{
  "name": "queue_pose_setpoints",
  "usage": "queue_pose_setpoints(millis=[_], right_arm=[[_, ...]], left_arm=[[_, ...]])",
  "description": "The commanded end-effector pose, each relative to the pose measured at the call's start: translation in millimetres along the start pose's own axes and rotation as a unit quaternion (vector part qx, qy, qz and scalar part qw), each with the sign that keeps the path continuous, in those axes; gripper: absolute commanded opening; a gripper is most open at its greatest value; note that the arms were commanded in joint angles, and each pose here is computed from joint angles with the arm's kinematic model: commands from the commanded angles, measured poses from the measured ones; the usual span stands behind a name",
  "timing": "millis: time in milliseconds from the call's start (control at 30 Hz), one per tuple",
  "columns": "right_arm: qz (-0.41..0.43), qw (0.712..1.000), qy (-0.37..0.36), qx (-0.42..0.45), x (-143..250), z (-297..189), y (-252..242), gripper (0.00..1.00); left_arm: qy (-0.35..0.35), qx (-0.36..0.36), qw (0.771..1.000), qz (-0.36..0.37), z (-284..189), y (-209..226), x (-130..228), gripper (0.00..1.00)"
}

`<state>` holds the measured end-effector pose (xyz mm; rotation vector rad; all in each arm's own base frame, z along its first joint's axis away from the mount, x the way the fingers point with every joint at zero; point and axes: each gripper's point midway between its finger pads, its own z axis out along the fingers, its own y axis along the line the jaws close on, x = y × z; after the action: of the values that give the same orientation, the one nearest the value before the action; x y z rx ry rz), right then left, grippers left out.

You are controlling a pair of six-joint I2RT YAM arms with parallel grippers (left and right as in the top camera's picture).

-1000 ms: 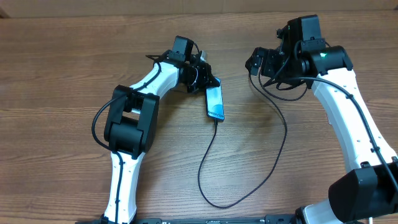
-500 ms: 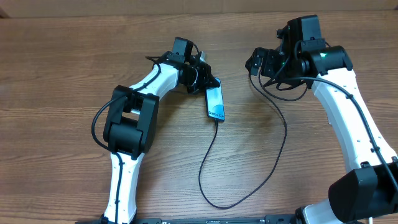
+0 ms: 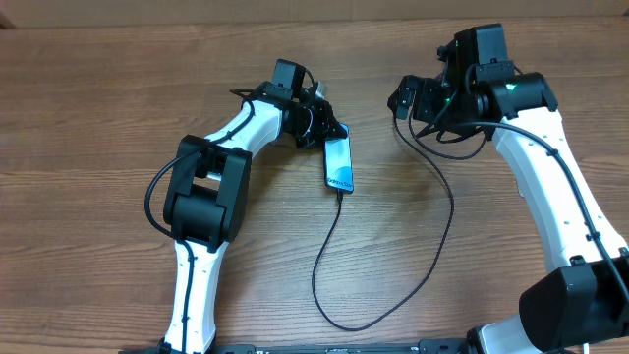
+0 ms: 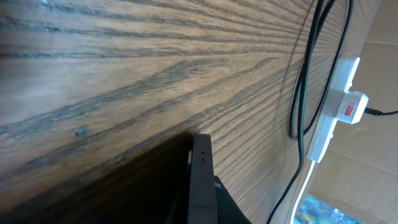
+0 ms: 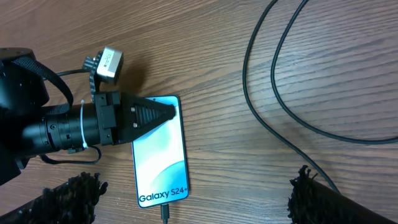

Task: Plug charger to phone and switch on socket
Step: 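Lay the smartphone flat on the table and open the left gripper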

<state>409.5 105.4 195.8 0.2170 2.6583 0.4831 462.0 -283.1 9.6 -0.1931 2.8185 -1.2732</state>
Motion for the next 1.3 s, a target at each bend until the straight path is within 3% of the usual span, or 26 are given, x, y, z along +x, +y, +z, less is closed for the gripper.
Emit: queue_pose_setpoints(millis=[0, 333, 1267], right_arm=[[-0.008, 1.0, -0.019, -0.002, -5.7, -13.2, 3.7, 1.0], [-0.008, 1.0, -0.019, -0.002, -5.8, -13.2, 3.7, 1.0], [-0.008, 1.0, -0.018, -0.002, -5.5, -13.0, 3.6, 1.0]], left_arm=[[-0.002, -0.003, 1.0, -0.005, -4.6, -5.9, 3.9, 0.13], [-0.002, -0.003, 1.0, -0.005, -4.6, -5.9, 4.0, 0.21], [-0.001, -0.003, 1.0, -0.006, -4.6, -5.5, 4.7, 0.28]])
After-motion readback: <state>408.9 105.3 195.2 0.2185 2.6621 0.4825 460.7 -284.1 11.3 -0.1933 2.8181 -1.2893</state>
